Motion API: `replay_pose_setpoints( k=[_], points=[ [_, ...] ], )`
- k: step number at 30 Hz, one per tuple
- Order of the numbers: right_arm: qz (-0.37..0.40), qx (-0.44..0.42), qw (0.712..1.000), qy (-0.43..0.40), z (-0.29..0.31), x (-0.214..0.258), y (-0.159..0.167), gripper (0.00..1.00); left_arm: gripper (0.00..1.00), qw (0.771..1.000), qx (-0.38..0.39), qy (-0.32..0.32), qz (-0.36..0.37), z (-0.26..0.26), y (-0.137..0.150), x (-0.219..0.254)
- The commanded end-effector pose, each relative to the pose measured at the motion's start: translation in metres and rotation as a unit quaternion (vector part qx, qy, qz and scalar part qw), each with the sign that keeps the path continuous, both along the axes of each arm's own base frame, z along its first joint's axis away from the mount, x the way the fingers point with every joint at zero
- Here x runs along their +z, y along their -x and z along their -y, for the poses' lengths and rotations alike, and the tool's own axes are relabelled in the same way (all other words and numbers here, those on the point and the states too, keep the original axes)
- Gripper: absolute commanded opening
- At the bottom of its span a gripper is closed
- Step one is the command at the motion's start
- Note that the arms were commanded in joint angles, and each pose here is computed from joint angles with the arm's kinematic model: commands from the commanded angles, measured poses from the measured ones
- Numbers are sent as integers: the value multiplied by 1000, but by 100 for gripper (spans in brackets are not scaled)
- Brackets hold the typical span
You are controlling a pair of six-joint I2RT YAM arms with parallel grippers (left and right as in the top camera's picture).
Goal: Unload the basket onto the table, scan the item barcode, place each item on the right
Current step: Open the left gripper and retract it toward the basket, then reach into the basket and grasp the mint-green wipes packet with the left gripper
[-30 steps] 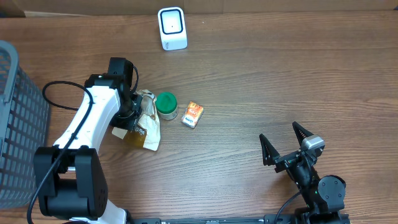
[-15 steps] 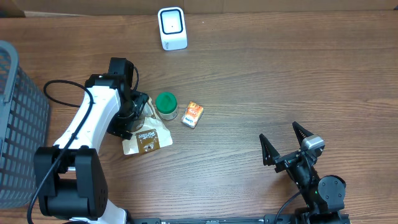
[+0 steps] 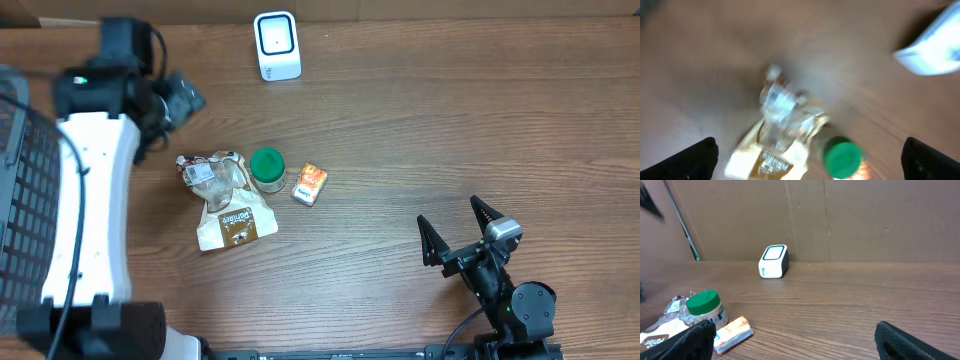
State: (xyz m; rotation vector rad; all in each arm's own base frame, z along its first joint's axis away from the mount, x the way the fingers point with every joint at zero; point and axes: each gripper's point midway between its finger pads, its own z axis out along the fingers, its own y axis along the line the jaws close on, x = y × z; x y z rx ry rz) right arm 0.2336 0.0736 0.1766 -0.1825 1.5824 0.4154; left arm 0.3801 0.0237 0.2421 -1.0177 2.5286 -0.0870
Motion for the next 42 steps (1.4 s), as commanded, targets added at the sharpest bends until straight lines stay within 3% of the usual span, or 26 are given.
replay_pose_setpoints(
  k=[1, 3, 8, 14, 22, 26, 32, 42],
  points=[
    [2, -4, 1000, -4, 1, -1, -1, 100, 100, 983, -133, -81, 96, -1, 4, 88],
    [2, -4, 1000, -4, 1, -1, -1, 100, 99, 975, -146, -109, 125, -5, 9, 119],
    [2, -4, 1000, -4, 1, -1, -1, 100, 100, 966, -70, -182, 171, -52, 39, 182],
    [2, -4, 1000, -4, 1, -1, -1, 100, 100, 966, 53, -199, 155, -127, 83, 195],
    [2, -4, 1000, -4, 1, -1, -1, 100, 100, 957, 239, -123, 107, -224, 132, 154],
    [2, -4, 1000, -4, 1, -1, -1, 100, 100, 948, 296, -93, 66, -261, 144, 122],
    [2, -4, 1000, -4, 1, -1, -1, 100, 97, 943, 328, -64, -7, -289, 147, 65],
    [2, -4, 1000, -4, 1, -1, -1, 100, 97, 932, 344, -93, -72, -331, 151, -22]
  ],
)
